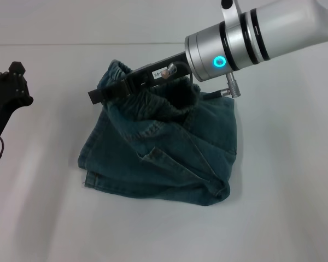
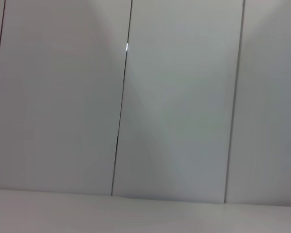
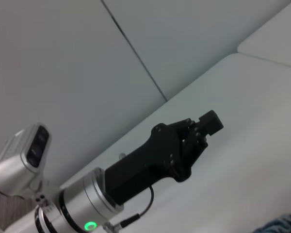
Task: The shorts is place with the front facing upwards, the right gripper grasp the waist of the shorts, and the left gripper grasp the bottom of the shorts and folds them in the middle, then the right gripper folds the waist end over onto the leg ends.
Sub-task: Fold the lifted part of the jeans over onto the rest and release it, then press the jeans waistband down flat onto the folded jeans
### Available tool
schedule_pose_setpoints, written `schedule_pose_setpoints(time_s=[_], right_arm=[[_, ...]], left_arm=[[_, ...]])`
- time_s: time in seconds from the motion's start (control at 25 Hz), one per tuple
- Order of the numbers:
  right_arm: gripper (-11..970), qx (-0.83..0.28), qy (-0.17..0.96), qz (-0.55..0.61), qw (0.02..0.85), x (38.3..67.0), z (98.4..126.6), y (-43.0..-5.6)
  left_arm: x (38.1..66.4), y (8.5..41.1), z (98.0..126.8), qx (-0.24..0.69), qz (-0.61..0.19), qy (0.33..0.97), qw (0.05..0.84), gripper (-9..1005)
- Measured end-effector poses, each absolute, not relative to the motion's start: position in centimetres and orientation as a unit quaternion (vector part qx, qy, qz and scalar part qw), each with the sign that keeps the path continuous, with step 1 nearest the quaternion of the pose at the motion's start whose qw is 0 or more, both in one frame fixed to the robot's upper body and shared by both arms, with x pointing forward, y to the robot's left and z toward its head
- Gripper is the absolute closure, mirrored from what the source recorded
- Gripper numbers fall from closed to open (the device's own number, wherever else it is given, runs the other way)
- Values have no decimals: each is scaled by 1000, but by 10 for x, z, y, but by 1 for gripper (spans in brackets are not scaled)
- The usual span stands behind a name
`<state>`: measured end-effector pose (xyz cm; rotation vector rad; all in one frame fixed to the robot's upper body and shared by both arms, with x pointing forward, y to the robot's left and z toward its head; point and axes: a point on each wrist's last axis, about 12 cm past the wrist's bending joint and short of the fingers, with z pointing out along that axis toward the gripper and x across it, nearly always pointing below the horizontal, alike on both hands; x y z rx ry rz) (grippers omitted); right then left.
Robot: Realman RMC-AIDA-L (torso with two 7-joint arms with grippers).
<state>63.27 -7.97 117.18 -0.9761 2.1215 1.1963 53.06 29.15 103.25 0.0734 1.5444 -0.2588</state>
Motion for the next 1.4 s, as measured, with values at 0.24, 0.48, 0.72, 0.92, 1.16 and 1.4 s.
schedule_pose_setpoints(time_s=[0.24, 0.48, 0.72, 0.92, 1.16, 1.4], right_arm=[[671, -349, 768, 459, 278, 634, 1175, -85], [411, -352, 796, 429, 242, 634, 1172, -79], [104, -344, 833, 380, 207, 636, 1170, -79], [58, -356, 825, 384, 213, 634, 1181, -78], [59, -353, 822, 383, 230, 631, 1181, -91], [60, -323, 797, 392, 328, 614, 1179, -157]], left_arm=[[532, 290, 1033, 36, -119, 695, 709, 927], [534, 288, 1035, 38, -122, 692, 710, 924], [534, 285, 1034, 45, -126, 693, 708, 921], [536, 283, 1035, 47, -127, 693, 708, 918], [536, 283, 1036, 49, -127, 691, 710, 914], [536, 284, 1037, 48, -124, 690, 712, 911]])
